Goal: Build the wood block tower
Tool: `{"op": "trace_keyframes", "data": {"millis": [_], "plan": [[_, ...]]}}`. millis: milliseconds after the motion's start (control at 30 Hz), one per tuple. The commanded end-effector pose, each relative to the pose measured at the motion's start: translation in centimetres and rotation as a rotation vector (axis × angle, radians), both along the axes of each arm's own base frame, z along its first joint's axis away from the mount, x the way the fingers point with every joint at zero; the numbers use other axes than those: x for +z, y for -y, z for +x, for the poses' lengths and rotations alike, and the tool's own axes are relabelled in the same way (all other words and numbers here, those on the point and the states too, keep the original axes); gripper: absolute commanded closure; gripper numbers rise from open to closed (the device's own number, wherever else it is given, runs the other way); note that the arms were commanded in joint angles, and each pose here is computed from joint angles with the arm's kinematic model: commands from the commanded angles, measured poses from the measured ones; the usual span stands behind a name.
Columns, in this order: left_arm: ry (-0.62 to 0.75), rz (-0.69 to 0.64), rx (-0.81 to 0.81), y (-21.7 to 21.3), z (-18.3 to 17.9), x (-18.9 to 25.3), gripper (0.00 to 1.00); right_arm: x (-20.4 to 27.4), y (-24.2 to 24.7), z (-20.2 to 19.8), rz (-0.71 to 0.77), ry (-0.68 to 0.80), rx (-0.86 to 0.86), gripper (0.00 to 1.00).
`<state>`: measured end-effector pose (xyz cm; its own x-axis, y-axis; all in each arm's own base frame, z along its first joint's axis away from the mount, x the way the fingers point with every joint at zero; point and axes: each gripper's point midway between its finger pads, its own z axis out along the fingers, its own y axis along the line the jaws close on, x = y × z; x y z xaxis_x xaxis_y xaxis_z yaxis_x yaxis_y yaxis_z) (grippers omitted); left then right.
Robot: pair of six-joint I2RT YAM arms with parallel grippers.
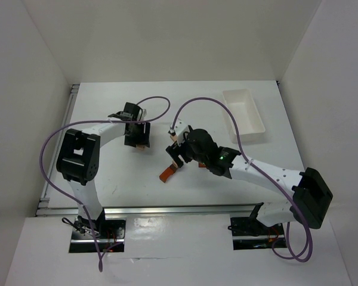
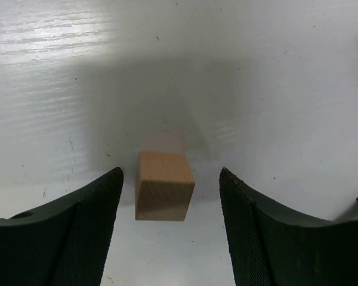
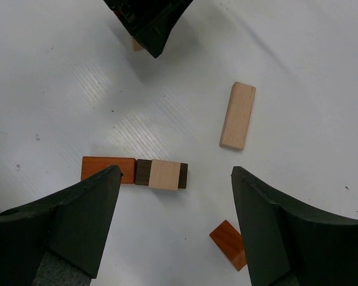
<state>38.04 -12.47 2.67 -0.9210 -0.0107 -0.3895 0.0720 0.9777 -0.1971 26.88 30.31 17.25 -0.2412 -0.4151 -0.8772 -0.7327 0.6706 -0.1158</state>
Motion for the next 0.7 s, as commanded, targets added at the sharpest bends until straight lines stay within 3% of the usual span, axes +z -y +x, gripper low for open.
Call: {"op": "trace_keyframes", "data": {"millis": [0,467,533,567,667], "plan": [[0.015,0.04,-0.019,0.0,0.9,0.1,0.28,0.7,0.1,0.6,0.005,0.029,-0.012,0.18],[-0.01,0.098,0.016,-0.5,-1.0,-0.2,0.48,0.0,0.4,0.7,-0.013,0.022,-0.022,0.18],[-0.001,0.096,0.017,-0.4,-0.7,0.1,0.55,0.0,0.4,0.7,-0.013,0.022,-0.022,0.18],[-0.021,0.102,0.007,-0.2,-1.2,-0.4,0.65,0.0,0.4,0.7,-0.013,0.022,-0.022,0.18],[-0.006,0.119,0.004,-0.1,-1.1,-0.1,0.79,0.0,0.4,0.7,-0.013,0.022,-0.022,0.18]]}}
